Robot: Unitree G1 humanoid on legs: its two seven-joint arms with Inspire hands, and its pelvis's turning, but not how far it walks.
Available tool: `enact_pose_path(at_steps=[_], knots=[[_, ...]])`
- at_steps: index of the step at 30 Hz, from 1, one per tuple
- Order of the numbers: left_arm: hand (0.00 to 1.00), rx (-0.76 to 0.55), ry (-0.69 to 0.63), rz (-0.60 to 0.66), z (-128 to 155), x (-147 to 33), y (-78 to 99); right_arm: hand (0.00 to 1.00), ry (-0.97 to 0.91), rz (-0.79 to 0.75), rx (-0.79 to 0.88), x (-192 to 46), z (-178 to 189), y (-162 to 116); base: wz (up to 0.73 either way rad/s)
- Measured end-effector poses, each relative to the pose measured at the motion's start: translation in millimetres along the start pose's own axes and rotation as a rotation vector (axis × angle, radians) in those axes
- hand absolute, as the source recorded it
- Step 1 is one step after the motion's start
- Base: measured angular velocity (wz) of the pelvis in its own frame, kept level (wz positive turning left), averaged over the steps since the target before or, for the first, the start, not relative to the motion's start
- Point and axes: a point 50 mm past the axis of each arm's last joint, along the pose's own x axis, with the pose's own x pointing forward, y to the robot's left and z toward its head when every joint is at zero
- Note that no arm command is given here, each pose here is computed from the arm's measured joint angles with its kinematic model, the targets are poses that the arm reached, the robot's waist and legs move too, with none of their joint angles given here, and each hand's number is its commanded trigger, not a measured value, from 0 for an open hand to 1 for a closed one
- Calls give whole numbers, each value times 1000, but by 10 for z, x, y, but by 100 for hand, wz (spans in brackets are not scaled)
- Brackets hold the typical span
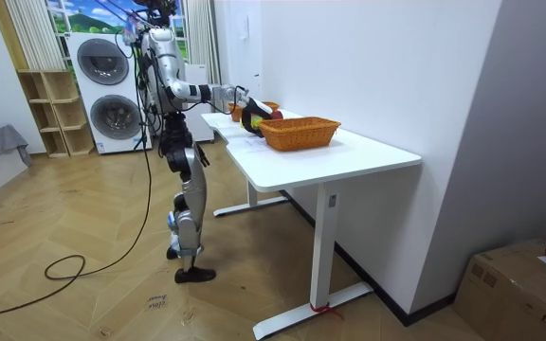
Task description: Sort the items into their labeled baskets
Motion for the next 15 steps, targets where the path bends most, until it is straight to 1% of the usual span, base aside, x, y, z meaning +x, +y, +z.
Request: enact_pose_path(at_steps=[15], knots=[[0,0,-10,-20,34,5,-5,100,-17,27,19,-11,17,7,0]])
